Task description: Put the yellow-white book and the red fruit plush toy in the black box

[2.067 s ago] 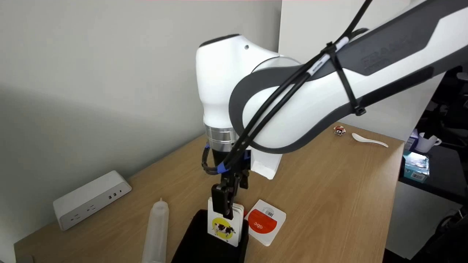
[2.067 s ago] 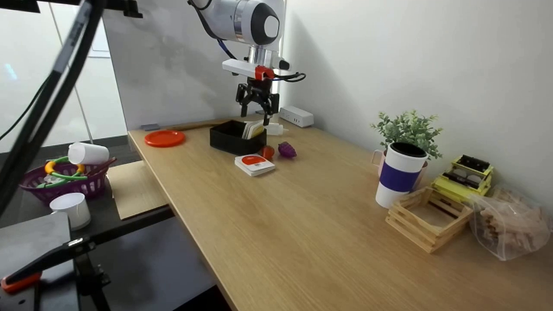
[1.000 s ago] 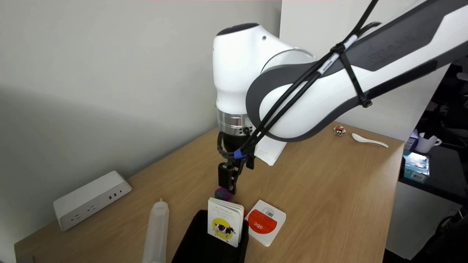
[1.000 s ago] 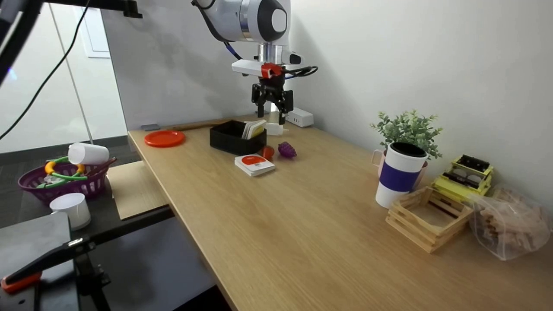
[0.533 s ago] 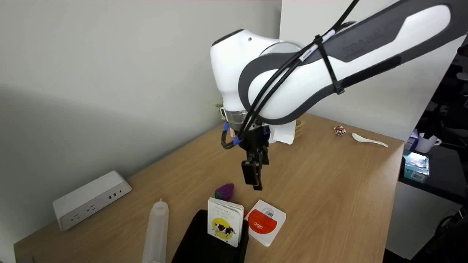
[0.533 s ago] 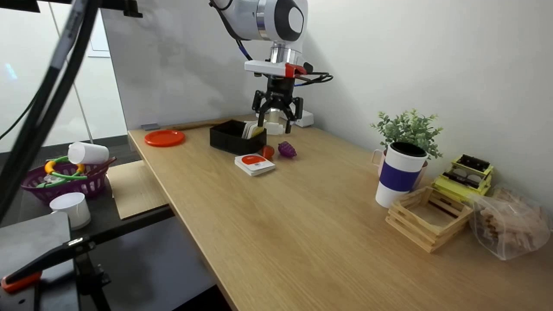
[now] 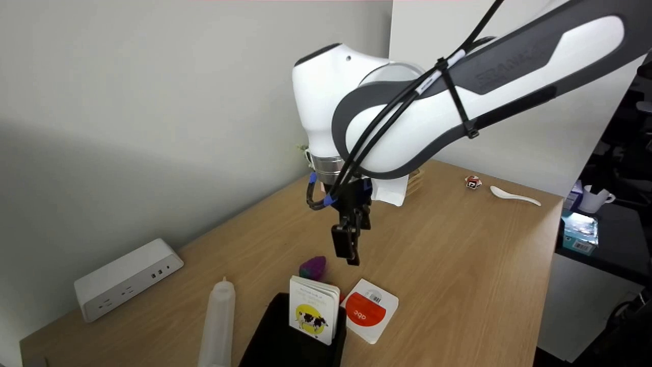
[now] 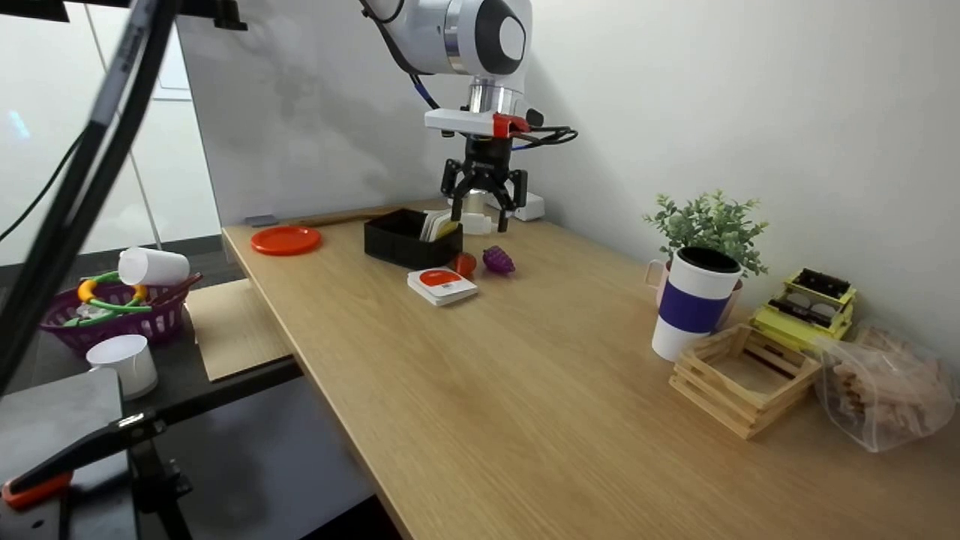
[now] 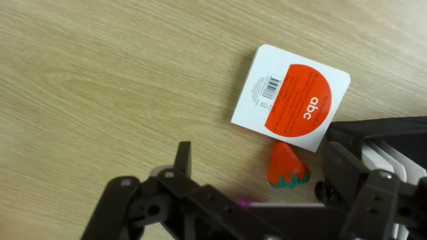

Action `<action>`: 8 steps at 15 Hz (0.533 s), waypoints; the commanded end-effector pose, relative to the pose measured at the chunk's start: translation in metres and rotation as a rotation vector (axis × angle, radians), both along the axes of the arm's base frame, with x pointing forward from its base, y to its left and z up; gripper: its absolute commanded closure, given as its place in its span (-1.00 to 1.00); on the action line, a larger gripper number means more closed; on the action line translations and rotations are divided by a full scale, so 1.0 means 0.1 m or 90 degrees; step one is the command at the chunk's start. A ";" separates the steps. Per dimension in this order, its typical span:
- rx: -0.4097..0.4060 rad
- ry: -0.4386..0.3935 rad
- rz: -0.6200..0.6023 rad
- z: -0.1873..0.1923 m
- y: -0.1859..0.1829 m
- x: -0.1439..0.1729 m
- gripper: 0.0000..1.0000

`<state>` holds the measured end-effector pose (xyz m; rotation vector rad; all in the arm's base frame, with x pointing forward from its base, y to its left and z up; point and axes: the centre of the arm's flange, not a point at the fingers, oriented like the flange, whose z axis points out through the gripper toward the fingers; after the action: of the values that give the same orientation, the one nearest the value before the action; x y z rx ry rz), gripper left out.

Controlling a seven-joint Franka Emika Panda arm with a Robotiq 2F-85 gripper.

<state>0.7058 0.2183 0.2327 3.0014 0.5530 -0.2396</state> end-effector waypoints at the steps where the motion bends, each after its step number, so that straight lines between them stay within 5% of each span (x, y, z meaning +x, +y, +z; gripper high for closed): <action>1: 0.005 -0.009 0.037 -0.10 -0.01 0.23 -1.00; 8: 0.068 0.057 0.214 -0.37 0.21 0.53 -1.00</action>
<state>0.7244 0.2280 0.2033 2.9591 0.9229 -0.2619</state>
